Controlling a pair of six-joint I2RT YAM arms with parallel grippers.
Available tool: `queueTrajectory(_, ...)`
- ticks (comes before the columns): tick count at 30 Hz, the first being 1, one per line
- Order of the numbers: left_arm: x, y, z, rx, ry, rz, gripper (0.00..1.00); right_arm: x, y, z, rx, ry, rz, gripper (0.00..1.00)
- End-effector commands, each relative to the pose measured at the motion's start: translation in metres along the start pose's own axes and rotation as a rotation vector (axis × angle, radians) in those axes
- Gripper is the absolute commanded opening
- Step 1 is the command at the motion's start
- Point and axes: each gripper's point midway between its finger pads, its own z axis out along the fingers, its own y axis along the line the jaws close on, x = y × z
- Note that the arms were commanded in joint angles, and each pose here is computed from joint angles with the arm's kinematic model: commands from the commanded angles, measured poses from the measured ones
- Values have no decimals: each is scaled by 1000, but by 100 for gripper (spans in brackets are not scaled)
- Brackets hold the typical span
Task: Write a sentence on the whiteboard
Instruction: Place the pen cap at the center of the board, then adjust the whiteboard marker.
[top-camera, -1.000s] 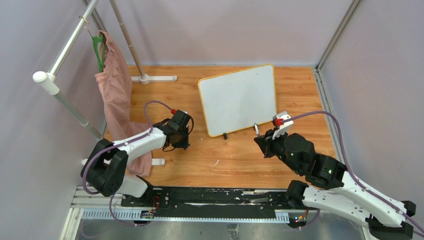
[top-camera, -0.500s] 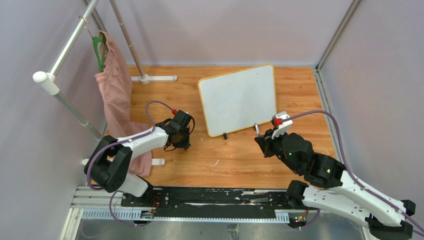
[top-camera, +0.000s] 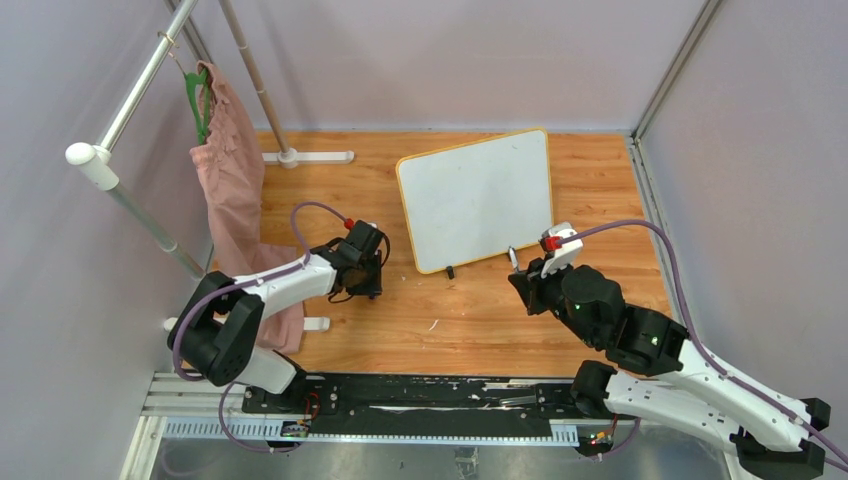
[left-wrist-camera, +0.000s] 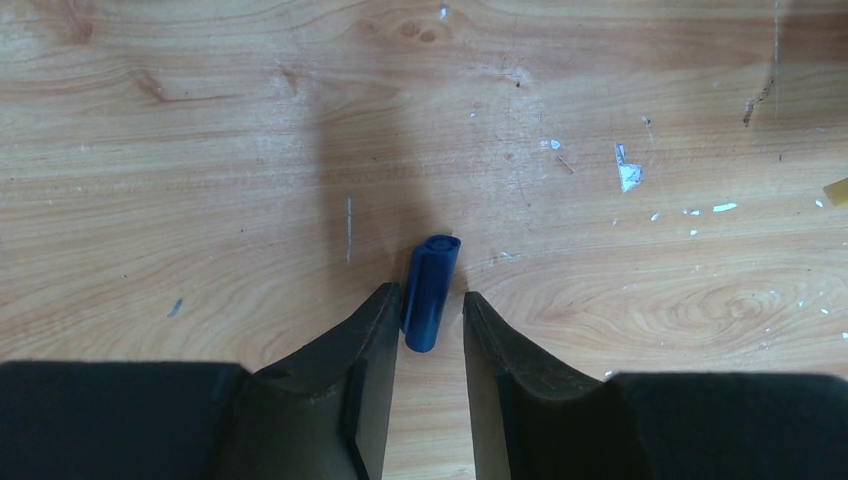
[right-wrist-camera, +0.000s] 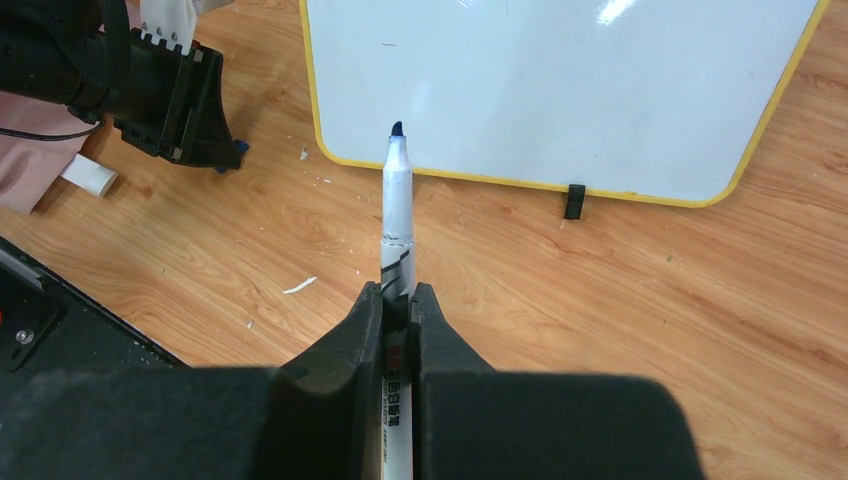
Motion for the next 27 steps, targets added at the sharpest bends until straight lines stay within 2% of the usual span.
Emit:
queueTrajectory(1, 1, 7, -4, -25, -23, -10, 36, -4, -1, -1, 8, -11, -5, 0)
queueTrajectory(8, -18, 3, -34, 3, -104, -26, 44, -8, 3, -1, -7, -11, 2, 0)
queueTrajectory(14, -43, -10, -76, 82, -193, -40, 54, -15, 10, -1, -33, -14, 3, 0)
queueTrajectory(18, -58, -20, -113, 172, -279, -43, 55, -19, 20, -3, -95, -22, -12, 0)
queueTrajectory(20, -74, -23, -143, 225, -391, -45, 54, -24, 28, -7, -144, -35, -22, 0)
queueTrajectory(22, -94, -25, -181, 298, -562, -46, 55, -32, 37, -12, -207, -63, -31, 0)
queueTrajectory(24, -110, -33, -231, 427, -753, -36, 66, -39, 48, -16, -278, -99, -34, 0)
queueTrajectory(26, -116, -45, -268, 564, -883, -17, 80, -43, 60, -18, -341, -120, -35, 0)
queueTrajectory(27, -116, -54, -284, 641, -928, 8, 83, -45, 66, -18, -368, -127, -34, 0)
